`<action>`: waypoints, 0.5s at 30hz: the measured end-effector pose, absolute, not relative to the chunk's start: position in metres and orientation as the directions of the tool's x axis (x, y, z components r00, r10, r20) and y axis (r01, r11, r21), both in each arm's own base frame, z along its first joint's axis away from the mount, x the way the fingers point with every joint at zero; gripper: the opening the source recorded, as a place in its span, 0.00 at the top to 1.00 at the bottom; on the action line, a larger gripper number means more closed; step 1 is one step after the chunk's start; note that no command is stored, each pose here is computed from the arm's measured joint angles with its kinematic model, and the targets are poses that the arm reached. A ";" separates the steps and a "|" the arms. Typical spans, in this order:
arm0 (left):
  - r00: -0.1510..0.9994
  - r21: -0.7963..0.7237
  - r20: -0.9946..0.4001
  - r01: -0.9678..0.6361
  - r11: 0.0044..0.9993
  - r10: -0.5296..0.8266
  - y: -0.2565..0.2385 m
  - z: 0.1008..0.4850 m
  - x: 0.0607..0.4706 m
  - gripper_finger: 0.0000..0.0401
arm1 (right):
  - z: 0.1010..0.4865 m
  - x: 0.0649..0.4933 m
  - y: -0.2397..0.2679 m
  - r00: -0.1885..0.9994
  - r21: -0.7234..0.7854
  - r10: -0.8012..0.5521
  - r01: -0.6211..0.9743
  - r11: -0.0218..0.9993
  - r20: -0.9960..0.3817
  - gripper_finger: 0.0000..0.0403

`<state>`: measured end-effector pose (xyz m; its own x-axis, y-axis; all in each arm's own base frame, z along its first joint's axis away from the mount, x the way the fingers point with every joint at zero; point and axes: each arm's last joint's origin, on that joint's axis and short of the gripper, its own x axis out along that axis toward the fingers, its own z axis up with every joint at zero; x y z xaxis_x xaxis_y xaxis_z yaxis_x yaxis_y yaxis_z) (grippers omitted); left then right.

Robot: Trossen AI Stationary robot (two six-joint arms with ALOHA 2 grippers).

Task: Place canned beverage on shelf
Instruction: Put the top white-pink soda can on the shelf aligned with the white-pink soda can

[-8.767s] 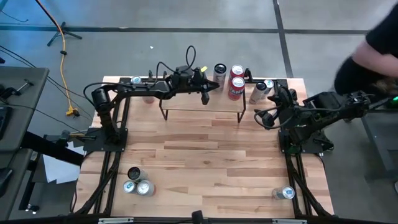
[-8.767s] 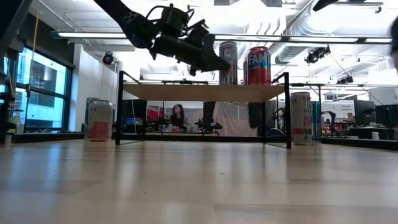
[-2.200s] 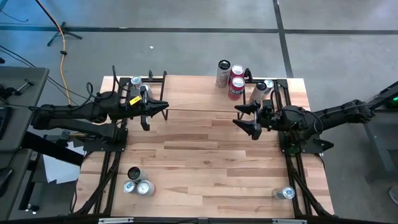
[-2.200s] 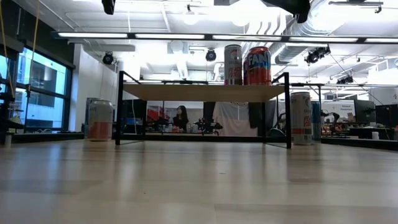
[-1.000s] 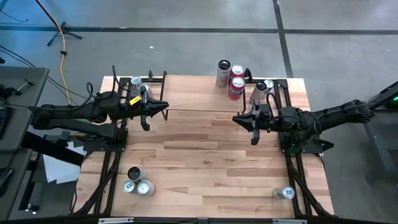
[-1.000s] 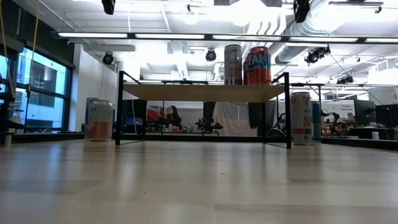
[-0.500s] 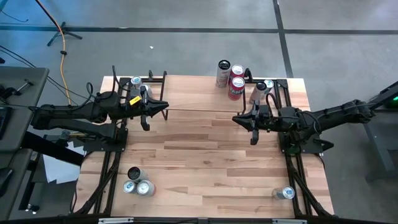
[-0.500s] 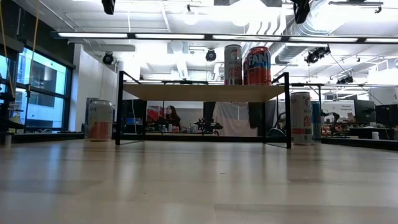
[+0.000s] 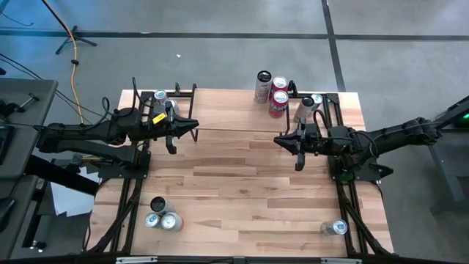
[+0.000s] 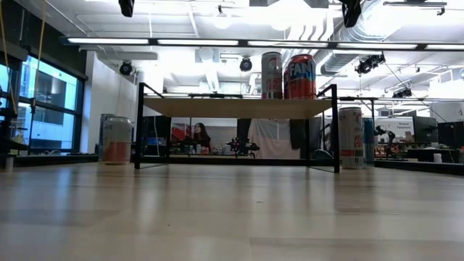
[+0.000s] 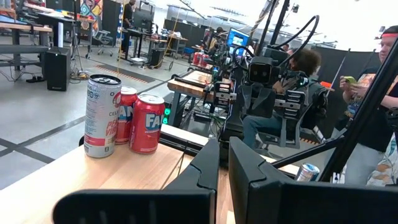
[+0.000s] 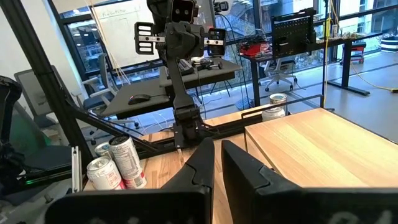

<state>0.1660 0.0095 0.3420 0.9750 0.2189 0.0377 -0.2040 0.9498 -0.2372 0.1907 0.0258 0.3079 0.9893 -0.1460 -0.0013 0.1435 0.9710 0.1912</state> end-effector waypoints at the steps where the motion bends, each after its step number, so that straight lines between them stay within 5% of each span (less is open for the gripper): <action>1: 0.975 -0.237 0.038 -0.204 0.950 0.219 0.009 0.342 0.166 1.00 | 0.308 0.191 0.026 0.989 0.191 -0.146 0.144 0.971 -0.001 0.96; 15: 0.975 -0.237 0.037 -0.204 0.950 0.218 0.009 0.342 0.166 1.00 | 0.308 0.191 0.026 0.989 0.200 -0.146 0.144 0.969 -0.001 0.96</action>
